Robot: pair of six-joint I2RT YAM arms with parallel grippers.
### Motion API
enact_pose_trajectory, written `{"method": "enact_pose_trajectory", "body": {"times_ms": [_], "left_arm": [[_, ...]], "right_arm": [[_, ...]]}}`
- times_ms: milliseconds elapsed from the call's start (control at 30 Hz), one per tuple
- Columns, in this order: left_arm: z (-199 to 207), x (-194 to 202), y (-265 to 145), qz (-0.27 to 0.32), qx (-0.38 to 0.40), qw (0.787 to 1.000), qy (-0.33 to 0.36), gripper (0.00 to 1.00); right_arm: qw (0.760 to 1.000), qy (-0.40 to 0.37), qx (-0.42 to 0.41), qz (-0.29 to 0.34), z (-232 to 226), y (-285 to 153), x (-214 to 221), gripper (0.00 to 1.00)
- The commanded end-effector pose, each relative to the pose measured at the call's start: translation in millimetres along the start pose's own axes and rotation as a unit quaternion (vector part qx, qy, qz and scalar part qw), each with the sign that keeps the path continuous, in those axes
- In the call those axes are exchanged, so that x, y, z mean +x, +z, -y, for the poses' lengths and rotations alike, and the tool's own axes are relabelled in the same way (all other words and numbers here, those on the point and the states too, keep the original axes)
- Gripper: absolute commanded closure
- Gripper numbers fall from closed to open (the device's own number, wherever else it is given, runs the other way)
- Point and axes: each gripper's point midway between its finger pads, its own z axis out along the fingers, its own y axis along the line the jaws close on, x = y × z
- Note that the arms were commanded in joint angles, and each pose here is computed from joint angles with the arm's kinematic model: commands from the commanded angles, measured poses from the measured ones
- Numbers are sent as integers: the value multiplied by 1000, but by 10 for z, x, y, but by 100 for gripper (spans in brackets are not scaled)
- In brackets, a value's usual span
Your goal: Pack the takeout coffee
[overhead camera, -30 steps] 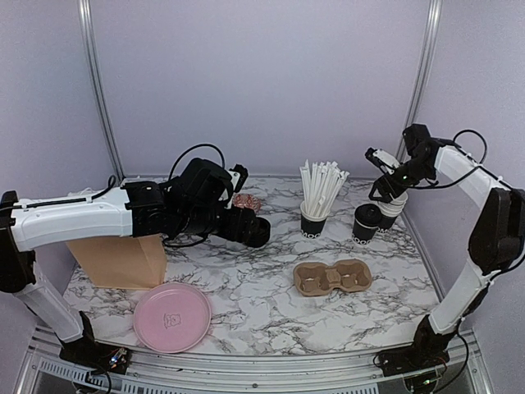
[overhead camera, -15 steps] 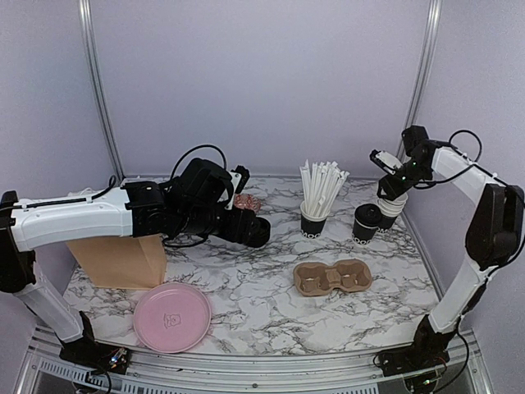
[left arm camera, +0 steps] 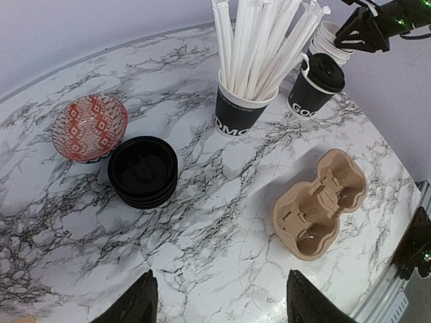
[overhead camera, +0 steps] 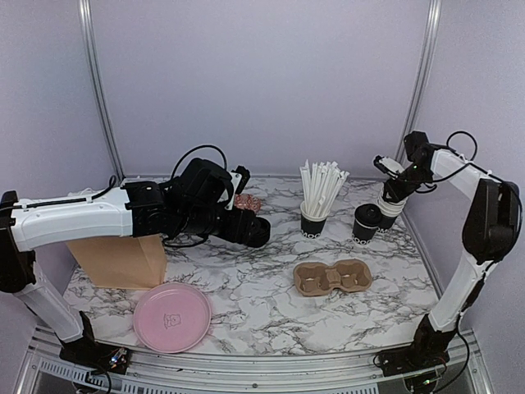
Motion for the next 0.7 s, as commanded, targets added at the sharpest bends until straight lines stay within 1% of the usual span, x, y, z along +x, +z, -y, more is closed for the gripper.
{"method": "enact_pose_trajectory", "body": {"times_ms": [0,200,367,433,667], "left_arm": [[-25,3,-14,-3,0,1000,0,35],[-8,-1,-3,-4,3,1000,2,35],[-1,-10,-1,-3,4,1000,5,35],[-5,1,14,-5,2,1000,5,35],[37,20,89,-14,9,1000,14,35]], "right_arm": [[1000,0,6,27,78,-80,-168,77],[999,-3,9,34,84,-145,-201,91],[998,-12,47,40,210,-306,-254,99],[997,-16,65,45,257,-367,-266,100],[997,-20,51,49,195,-439,-279,100]]}}
